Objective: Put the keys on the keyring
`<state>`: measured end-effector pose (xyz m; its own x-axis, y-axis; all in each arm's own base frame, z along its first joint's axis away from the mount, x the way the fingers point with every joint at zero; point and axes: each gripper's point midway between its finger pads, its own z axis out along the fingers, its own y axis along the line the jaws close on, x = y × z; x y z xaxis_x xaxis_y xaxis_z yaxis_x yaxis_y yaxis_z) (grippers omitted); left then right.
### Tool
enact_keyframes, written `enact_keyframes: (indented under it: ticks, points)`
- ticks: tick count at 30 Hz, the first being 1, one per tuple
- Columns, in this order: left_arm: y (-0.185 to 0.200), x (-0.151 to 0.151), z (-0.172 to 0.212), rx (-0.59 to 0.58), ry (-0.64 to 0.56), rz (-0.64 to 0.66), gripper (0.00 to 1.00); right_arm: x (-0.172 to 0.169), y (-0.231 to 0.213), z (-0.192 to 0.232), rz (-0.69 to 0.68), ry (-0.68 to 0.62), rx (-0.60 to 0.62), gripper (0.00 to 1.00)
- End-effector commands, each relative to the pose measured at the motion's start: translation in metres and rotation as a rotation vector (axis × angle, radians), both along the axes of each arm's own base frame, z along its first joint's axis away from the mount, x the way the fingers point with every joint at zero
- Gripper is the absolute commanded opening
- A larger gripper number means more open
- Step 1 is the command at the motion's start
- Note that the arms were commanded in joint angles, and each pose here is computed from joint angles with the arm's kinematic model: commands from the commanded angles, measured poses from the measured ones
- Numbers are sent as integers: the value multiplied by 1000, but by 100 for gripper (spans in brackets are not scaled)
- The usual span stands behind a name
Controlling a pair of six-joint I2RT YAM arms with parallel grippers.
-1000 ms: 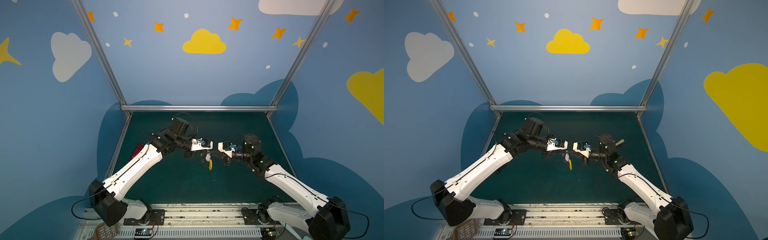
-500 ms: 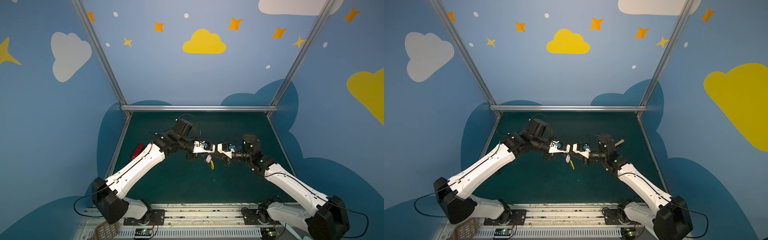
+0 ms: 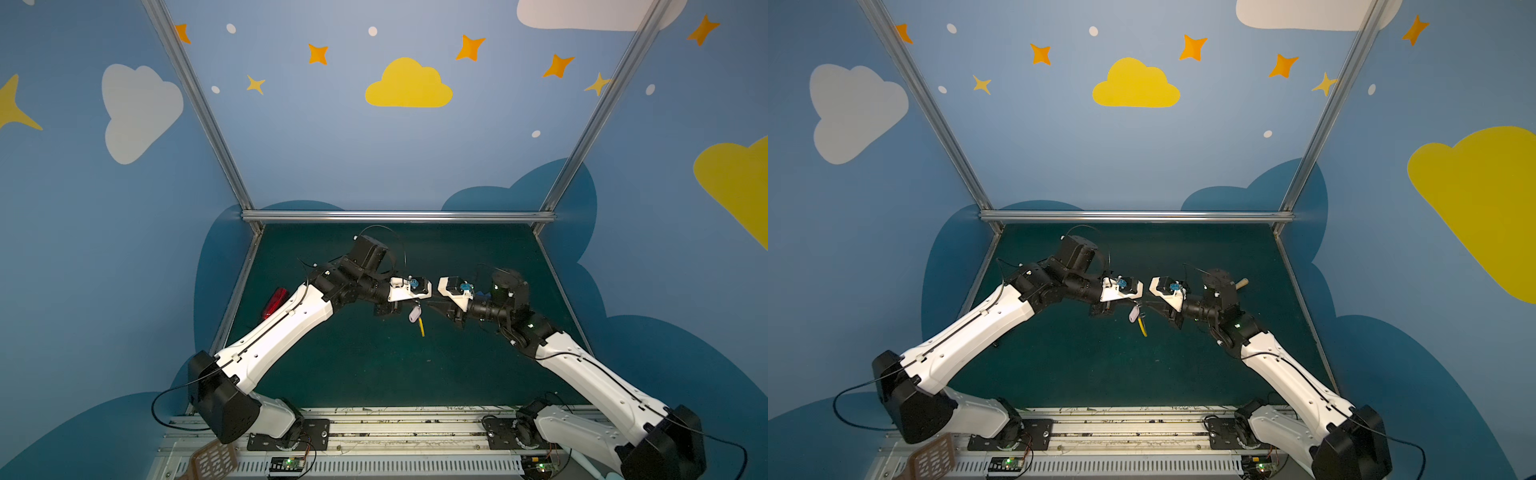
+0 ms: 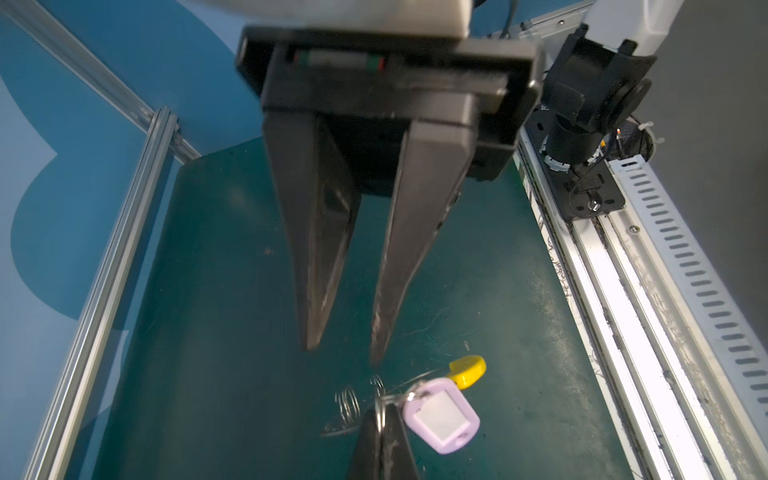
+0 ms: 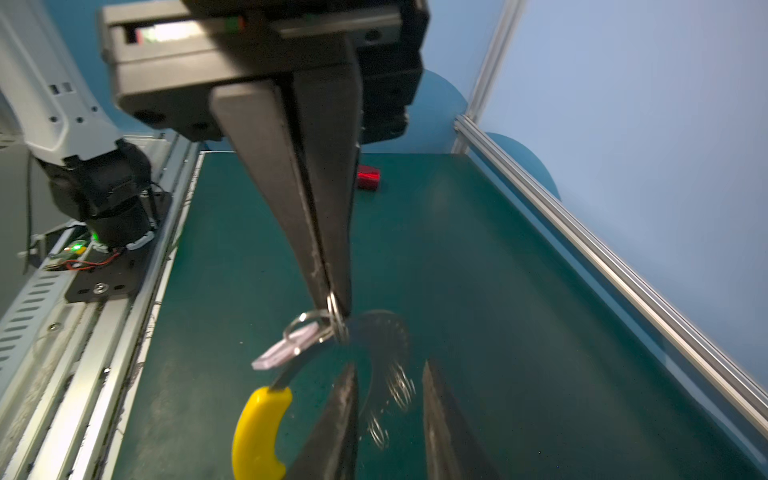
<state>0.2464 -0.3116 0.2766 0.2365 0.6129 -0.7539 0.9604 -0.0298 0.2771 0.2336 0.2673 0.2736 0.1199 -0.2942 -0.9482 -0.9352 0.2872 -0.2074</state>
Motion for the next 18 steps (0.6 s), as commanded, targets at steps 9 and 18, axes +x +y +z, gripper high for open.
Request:
enact_keyframes:
  ticks: [9, 18]
  points:
    - [-2, 30, 1, -6, 83, 276, 3, -17, -4, 2, -39, 257, 147, 28]
    - [-6, 35, 1, -6, 87, 336, 4, -16, 15, 9, -24, 381, 166, 31]
